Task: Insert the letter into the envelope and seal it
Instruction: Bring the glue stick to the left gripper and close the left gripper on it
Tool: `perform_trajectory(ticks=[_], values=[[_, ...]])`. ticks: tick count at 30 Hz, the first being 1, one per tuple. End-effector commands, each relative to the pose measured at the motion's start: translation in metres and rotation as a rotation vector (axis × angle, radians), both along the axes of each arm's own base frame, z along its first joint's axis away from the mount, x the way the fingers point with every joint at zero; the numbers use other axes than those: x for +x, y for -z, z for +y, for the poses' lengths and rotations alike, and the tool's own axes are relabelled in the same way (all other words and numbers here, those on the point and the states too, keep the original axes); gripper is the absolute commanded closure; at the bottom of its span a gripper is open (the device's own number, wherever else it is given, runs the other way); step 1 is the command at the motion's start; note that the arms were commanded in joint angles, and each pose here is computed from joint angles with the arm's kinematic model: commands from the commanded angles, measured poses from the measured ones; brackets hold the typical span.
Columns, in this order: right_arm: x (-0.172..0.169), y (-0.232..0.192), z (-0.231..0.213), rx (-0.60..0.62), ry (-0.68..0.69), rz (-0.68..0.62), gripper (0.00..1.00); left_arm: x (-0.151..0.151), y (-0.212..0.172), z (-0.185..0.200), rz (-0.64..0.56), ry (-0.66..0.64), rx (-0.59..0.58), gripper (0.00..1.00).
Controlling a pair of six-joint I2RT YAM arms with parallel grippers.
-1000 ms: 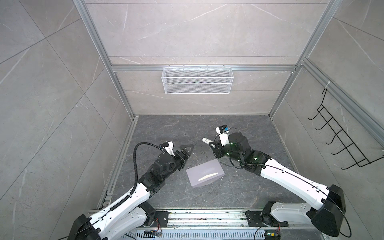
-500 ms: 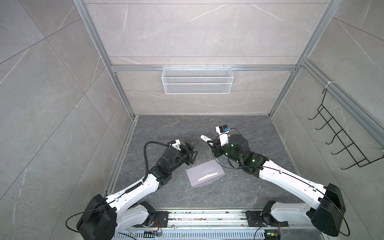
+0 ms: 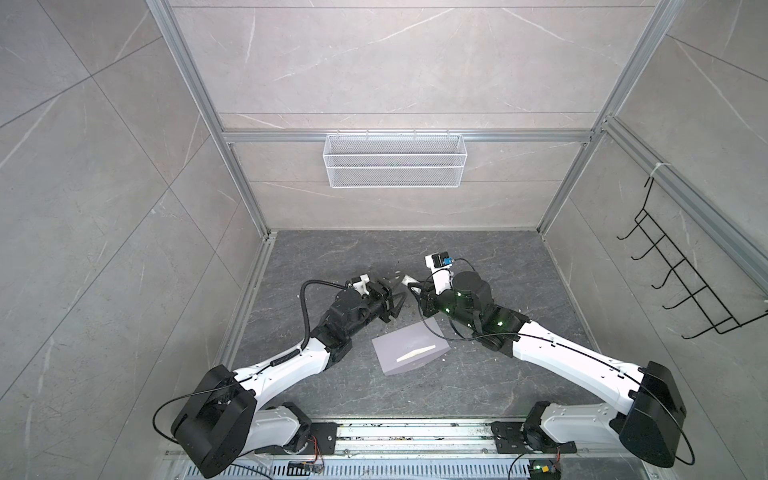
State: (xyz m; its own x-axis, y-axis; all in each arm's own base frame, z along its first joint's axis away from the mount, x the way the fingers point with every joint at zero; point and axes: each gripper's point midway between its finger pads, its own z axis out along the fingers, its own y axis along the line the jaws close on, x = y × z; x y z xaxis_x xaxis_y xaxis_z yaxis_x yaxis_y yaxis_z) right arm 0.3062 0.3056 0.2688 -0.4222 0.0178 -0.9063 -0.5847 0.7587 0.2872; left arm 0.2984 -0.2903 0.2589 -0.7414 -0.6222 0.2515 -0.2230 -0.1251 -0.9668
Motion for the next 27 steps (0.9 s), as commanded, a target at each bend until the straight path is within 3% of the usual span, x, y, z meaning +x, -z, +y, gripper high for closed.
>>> perform_trajectory(ticks=[1, 13, 27], values=[[0.0, -0.002, 0.007, 0.032, -0.005, -0.008, 1.0, 0.001, -0.035, -0.002, -0.068, 0.005, -0.075, 0.35], [-0.006, -0.001, 0.014, 0.048, -0.025, -0.003, 1.0, 0.005, -0.029, -0.002, -0.067, -0.009, -0.052, 0.54], [-0.011, 0.003, 0.015, 0.06, -0.04, 0.003, 1.0, 0.01, -0.025, 0.0, -0.062, -0.034, -0.049, 0.67]])
